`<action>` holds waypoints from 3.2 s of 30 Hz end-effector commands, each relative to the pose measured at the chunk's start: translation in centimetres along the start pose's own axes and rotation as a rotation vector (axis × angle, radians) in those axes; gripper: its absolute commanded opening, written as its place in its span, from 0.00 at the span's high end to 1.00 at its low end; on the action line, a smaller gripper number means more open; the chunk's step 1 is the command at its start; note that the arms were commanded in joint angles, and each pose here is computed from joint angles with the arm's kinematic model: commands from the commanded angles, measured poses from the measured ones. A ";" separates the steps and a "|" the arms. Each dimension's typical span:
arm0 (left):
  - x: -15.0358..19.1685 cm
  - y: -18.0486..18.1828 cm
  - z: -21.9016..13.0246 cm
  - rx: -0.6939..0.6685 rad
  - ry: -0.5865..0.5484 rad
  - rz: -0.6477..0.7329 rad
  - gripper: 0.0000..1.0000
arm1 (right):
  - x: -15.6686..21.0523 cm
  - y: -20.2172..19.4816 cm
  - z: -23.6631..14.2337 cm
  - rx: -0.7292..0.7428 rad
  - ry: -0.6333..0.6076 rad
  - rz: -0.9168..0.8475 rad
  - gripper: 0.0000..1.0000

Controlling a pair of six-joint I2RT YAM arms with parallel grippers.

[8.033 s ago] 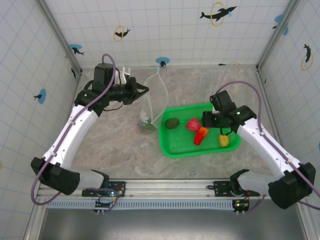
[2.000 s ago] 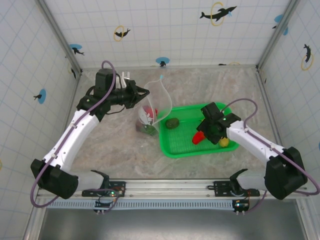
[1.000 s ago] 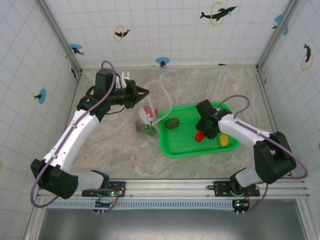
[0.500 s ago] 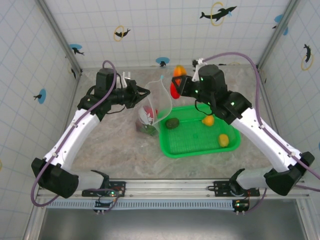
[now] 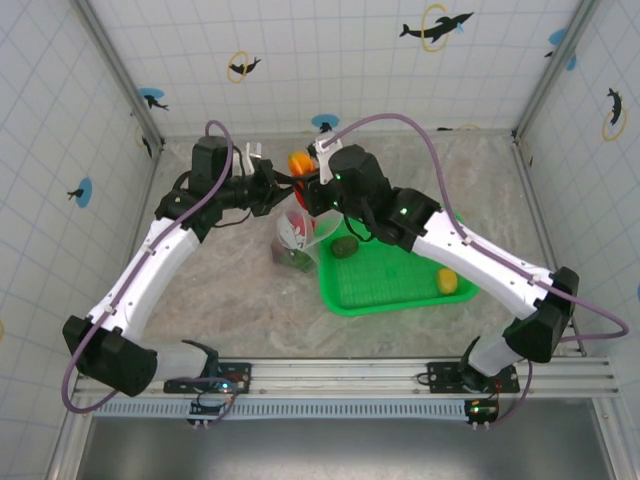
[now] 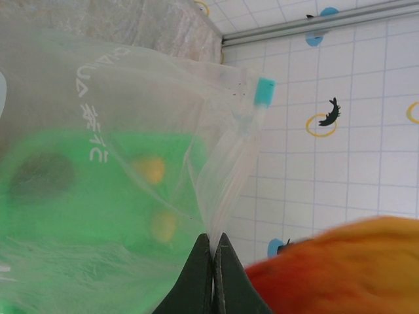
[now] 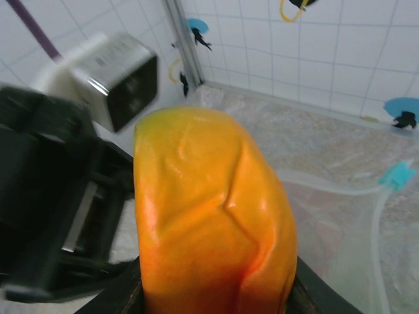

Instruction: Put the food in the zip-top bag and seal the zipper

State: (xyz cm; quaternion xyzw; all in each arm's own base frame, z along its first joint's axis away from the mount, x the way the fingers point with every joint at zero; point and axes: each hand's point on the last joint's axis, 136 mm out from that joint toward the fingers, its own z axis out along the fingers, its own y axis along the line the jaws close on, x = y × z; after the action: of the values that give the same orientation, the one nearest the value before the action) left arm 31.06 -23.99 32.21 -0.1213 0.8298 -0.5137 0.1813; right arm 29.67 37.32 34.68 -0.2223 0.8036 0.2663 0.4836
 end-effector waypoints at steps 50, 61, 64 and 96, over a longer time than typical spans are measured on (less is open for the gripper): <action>2.4 0.5 -4.2 -0.223 0.091 -0.104 1.00 | 20.7 -12.8 0.7 0.259 0.459 0.758 0.24; 2.8 2.4 -3.5 -0.224 0.078 -0.136 1.00 | 23.7 -12.5 6.0 0.215 0.396 0.995 0.15; 3.0 2.4 -3.8 -0.225 0.077 -0.133 1.00 | 24.5 -12.8 7.0 0.208 0.392 1.033 0.18; 2.9 3.7 -3.6 -0.242 0.048 -0.112 1.00 | 21.5 -14.6 2.3 0.204 0.321 0.848 0.51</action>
State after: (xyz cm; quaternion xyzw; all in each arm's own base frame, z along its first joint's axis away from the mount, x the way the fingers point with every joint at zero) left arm 26.42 -20.71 29.79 -0.1722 0.8857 -0.4186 0.1037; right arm 31.13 27.27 8.76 0.1558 0.9135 0.3288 0.1818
